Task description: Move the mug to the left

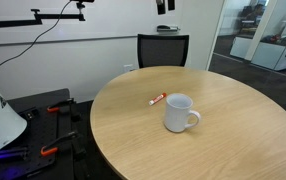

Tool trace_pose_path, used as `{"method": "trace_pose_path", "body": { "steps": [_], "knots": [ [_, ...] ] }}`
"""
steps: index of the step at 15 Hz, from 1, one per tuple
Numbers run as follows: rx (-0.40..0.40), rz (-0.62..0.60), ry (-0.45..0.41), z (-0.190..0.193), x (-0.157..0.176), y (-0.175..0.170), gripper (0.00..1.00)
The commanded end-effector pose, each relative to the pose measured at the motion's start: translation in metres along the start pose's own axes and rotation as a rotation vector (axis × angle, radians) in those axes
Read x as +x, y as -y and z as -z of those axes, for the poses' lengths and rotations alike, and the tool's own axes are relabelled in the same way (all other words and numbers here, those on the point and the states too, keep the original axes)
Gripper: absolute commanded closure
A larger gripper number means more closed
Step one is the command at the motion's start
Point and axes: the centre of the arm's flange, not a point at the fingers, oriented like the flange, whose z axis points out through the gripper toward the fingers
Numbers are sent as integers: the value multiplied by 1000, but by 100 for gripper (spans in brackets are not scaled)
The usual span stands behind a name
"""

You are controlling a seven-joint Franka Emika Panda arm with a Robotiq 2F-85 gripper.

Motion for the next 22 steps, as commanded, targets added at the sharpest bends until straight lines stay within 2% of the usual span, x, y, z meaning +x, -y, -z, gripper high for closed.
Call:
{"method": "trace_pose_path", "body": {
  "steps": [1,5,8,16,22],
  "knots": [
    [-11,-120,0,-35,13,2,0],
    [24,-177,-13,-74,32,1,0],
    [19,-189,-27,-100,46,-3,0],
    [-62,-232,5,-163,74,-25,0],
    [-114,-212,63,-208,77,-28,0]
  ]
}}
